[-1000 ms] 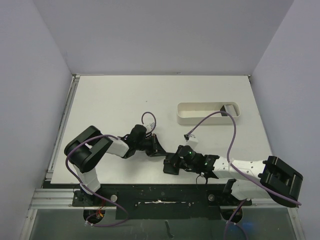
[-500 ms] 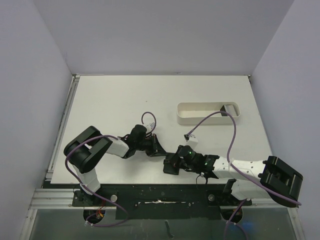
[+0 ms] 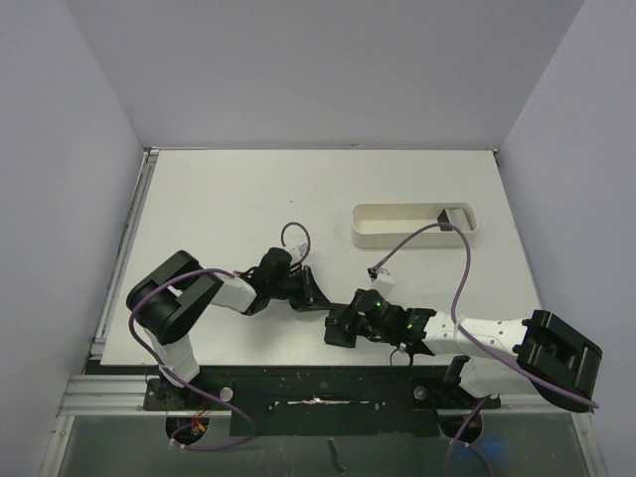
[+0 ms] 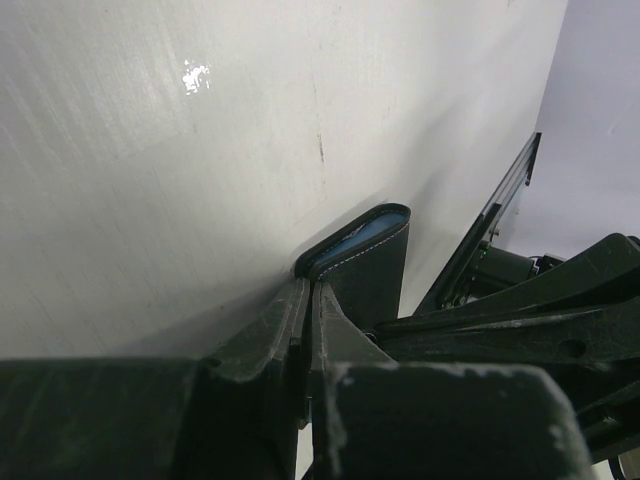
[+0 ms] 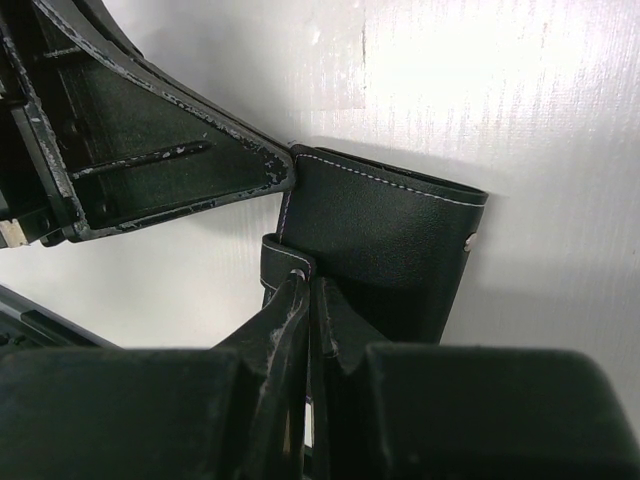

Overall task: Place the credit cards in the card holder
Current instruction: Close the card holder at the center of the board.

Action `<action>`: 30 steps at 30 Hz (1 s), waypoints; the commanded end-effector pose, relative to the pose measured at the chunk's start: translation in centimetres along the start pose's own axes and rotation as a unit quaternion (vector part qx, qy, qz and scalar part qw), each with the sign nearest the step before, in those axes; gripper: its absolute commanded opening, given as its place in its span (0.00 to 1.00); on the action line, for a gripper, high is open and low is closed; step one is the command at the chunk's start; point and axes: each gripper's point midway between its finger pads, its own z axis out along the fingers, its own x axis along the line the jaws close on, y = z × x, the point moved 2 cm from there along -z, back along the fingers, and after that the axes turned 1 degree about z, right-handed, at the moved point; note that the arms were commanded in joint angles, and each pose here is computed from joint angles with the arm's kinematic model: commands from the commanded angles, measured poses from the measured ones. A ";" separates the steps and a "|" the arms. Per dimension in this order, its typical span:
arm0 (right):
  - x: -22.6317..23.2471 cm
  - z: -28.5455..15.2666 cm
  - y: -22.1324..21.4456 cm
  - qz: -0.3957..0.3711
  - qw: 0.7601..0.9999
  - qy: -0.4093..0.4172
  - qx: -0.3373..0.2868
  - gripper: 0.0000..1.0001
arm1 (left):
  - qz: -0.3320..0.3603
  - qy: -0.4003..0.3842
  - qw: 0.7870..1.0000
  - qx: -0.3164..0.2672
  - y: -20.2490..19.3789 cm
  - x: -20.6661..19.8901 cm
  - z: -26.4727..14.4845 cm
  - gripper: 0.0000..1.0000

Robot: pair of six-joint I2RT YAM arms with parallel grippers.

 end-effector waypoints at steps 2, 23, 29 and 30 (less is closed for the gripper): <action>-2.4 0.2 -0.9 -0.006 0.999 -0.042 0.010 0.00 | 0.017 0.014 0.999 -0.034 1.3 -0.1 -0.3 0.00; -3.2 0.2 -0.9 0.003 0.999 -0.054 0.003 0.00 | 0.059 -0.026 0.997 -0.036 0.6 -5.6 -2.7 0.10; -3.5 0.4 -1.0 0.001 0.998 -0.060 0.006 0.00 | 0.061 -0.024 0.998 -0.007 -1.7 -5.3 -1.7 0.00; -3.6 0.4 -1.1 0.001 0.998 -0.059 0.007 0.00 | 0.061 -0.023 0.998 -0.005 -1.9 -5.3 -1.6 0.00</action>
